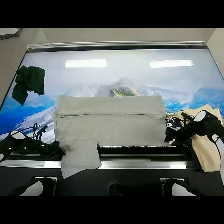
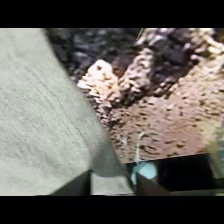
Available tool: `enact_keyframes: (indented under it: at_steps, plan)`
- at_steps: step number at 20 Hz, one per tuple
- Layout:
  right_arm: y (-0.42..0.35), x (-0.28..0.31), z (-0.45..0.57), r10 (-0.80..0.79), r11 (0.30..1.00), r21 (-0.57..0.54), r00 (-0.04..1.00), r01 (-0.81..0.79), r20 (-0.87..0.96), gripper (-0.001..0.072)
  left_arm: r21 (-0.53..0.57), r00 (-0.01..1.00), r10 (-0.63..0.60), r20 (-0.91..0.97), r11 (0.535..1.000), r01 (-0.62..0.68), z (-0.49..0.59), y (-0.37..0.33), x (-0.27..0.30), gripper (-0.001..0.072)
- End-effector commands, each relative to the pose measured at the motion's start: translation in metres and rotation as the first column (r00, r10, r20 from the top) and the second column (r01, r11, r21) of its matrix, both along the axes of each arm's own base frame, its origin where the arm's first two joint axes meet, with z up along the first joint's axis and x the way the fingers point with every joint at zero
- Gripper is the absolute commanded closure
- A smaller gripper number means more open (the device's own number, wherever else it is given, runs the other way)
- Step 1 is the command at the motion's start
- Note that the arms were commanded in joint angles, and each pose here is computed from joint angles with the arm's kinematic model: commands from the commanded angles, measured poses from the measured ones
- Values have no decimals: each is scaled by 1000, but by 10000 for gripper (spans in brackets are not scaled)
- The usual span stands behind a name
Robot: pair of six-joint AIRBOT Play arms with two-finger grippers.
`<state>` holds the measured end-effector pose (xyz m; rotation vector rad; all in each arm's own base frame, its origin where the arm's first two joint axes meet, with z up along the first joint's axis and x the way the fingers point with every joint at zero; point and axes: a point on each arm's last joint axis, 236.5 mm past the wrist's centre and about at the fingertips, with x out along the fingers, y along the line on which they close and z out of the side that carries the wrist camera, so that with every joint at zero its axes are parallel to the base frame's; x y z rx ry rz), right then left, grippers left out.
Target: Fold the shirts.
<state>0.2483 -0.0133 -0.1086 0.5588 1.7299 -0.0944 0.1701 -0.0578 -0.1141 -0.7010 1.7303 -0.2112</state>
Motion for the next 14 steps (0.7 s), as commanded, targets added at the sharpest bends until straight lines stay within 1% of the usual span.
enact_keyframes:
  at_steps: [1, 2, 4, 7, 10, 12, 14]
  plan:
    - [0, 21, -11, -44, 999, -2, 997, 44, 65, 643, 51, 998, 29, 59, 998, -32, -8, 10, 15, 677]
    - [-1, 23, -10, -43, 999, -7, 996, 44, 75, 662, 53, 998, 29, 63, 998, -32, -7, 10, 16, 677]
    - [-2, 27, 0, -37, 999, -13, 994, 38, 107, 664, 62, 995, 18, 99, 998, -25, -1, 14, 26, 678]
    - [-5, 36, 24, -7, 999, -35, 981, 14, 192, 665, 97, 975, 3, 223, 995, -25, 30, 23, 56, 679]
    - [-5, 43, 50, 11, 999, -41, 971, -1, 237, 666, 116, 939, -15, 343, 993, -26, 74, 27, 79, 681]
    - [-5, 56, 64, 5, 999, -33, 961, 5, 277, 666, 107, 914, 12, 406, 992, -60, 99, 27, 96, 682]
    - [-3, 81, 81, -25, 999, -15, 933, 33, 359, 666, 90, 884, 29, 467, 993, -80, 121, 27, 115, 681]
